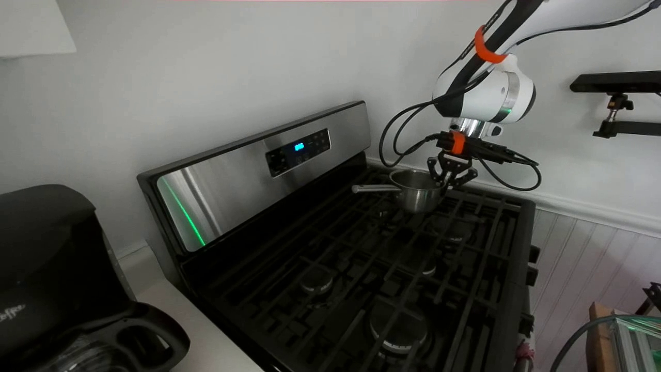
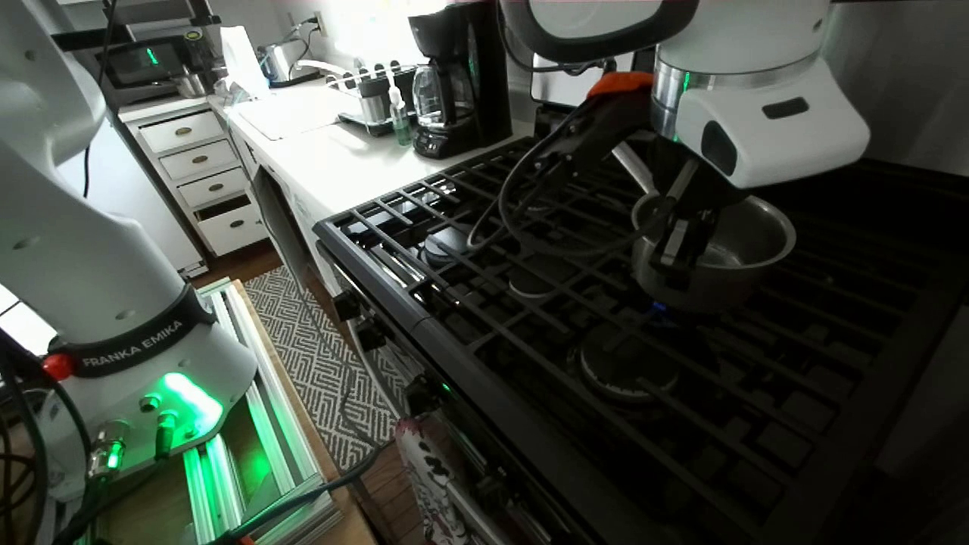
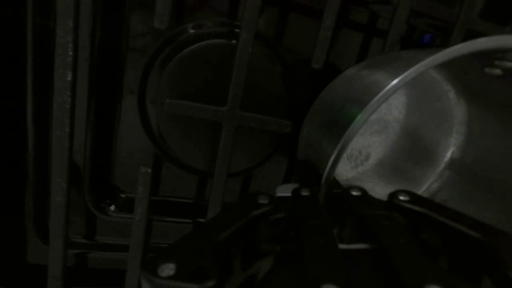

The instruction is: Move the silver pot forwards

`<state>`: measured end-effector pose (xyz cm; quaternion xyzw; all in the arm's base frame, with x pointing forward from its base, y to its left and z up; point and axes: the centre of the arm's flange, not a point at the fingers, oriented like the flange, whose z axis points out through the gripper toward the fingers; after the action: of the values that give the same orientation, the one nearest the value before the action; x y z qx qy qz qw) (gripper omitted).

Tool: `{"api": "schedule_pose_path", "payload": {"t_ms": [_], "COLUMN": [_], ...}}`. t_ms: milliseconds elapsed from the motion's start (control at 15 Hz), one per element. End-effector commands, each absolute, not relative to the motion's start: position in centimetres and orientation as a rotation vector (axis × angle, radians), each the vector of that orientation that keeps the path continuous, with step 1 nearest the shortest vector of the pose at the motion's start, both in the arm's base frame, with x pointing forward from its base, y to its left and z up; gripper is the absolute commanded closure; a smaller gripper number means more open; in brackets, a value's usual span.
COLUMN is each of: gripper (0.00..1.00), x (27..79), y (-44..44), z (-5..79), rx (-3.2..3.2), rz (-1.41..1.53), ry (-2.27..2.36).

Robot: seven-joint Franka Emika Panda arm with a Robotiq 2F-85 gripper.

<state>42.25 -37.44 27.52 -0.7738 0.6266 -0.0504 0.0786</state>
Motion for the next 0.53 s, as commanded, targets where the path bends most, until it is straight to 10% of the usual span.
{"api": "schedule_pose_path", "payload": {"t_ms": [0, 467], "gripper": [0.99, 0.99], "x": [38.8, 34.3], "y": [-36.2, -36.4], "z": [29.4, 29.2], "rx": [-2.284, -2.273], "rz": [-0.189, -0.201], "ry": [1.877, 1.931]}}
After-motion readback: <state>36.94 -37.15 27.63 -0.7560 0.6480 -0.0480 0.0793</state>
